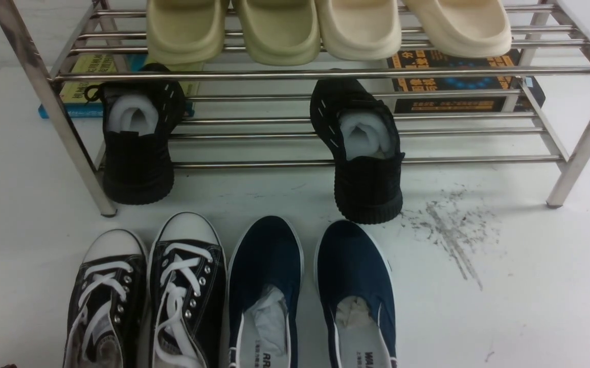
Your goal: Take the shoes off the shelf with your hand on the white table.
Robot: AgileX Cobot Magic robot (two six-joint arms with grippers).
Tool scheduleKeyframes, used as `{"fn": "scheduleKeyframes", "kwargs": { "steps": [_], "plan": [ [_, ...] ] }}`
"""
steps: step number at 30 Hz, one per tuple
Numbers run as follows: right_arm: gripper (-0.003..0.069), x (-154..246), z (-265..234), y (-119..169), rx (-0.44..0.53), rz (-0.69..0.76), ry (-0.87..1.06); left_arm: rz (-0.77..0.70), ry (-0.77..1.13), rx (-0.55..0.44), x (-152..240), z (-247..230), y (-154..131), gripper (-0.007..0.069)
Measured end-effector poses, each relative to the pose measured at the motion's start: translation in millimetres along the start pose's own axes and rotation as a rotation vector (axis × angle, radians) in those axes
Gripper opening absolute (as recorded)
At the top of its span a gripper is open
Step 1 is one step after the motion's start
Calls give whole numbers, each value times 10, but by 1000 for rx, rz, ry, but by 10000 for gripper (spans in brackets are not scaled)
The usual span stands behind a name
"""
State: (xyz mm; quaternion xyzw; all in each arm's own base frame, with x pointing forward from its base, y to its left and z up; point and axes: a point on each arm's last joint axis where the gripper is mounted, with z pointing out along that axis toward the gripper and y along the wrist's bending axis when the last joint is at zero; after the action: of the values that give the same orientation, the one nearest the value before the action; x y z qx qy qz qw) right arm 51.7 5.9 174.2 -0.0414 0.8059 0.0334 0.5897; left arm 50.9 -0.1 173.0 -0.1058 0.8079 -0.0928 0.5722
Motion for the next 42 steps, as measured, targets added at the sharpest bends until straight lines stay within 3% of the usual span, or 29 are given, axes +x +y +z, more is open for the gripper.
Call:
{"fn": "scheduleKeyframes", "kwargs": {
  "steps": [8,42],
  "plan": [
    [237,0,0,0,0,0,0,-15,-13,-42,-7,-1,23,67],
    [237,0,0,0,0,0,0,-4,-16,-46,-8,0,27,99]
  ]
}}
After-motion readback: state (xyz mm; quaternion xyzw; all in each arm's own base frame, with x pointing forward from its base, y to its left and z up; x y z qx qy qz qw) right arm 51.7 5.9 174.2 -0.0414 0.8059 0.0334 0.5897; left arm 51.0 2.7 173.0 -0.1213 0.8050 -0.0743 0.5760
